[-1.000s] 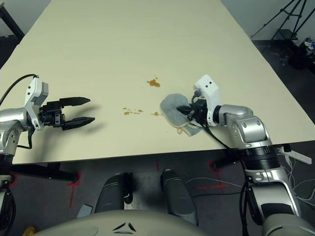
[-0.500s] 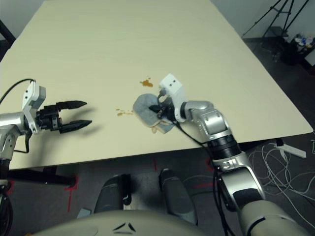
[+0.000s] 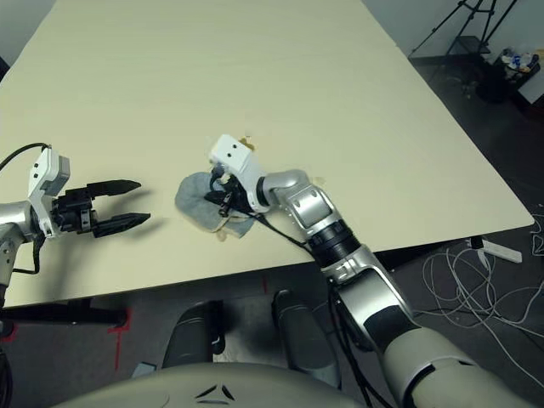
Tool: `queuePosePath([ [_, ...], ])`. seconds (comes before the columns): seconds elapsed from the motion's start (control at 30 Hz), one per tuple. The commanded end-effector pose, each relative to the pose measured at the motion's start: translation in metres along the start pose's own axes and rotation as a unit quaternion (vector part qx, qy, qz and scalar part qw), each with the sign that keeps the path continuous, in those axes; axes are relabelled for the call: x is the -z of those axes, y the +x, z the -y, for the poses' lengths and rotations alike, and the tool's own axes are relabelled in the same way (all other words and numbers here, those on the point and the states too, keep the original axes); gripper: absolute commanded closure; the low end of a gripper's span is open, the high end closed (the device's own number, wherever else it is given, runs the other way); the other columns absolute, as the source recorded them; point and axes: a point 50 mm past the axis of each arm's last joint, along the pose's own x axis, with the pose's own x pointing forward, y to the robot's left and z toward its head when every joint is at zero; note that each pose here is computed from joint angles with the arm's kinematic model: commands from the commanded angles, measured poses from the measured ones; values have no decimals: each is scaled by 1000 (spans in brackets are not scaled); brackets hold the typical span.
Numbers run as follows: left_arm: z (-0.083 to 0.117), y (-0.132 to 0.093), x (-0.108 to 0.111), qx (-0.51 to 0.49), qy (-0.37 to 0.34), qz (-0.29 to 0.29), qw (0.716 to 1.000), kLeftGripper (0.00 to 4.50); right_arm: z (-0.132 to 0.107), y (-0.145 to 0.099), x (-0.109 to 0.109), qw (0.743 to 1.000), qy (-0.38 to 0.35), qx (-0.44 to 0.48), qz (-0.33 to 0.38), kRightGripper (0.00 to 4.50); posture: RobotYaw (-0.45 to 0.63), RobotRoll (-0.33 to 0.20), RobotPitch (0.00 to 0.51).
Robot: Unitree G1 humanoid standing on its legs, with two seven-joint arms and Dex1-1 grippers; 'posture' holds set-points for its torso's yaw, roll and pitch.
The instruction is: Wipe the water off the table with a rag.
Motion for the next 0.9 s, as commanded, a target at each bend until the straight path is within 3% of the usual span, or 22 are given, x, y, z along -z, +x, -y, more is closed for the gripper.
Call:
queuePosePath([
  [0.03, 2, 0, -1, 3, 0, 2, 1000, 0, -13, 19, 17, 999, 12, -31, -40, 4409, -44, 0, 188],
  [0.37, 2, 6, -2, 13, 1, 2, 1000, 0, 1, 5, 18, 999, -2, -8, -50, 4410, -68, 0, 188],
  [0.57, -1, 13, -2, 20, 1, 4, 1000, 0, 22, -37, 24, 996, -9, 31, -78, 4410, -93, 0, 187],
  [0.8, -2, 16, 0, 23, 1, 4, 1000, 0, 26, -68, 26, 995, -4, 42, -94, 4410, -103, 0, 186],
  [0.9, -3, 16, 0, 24, 2, 4, 1000, 0, 31, -97, 34, 991, 0, 58, -119, 4410, -108, 0, 187],
])
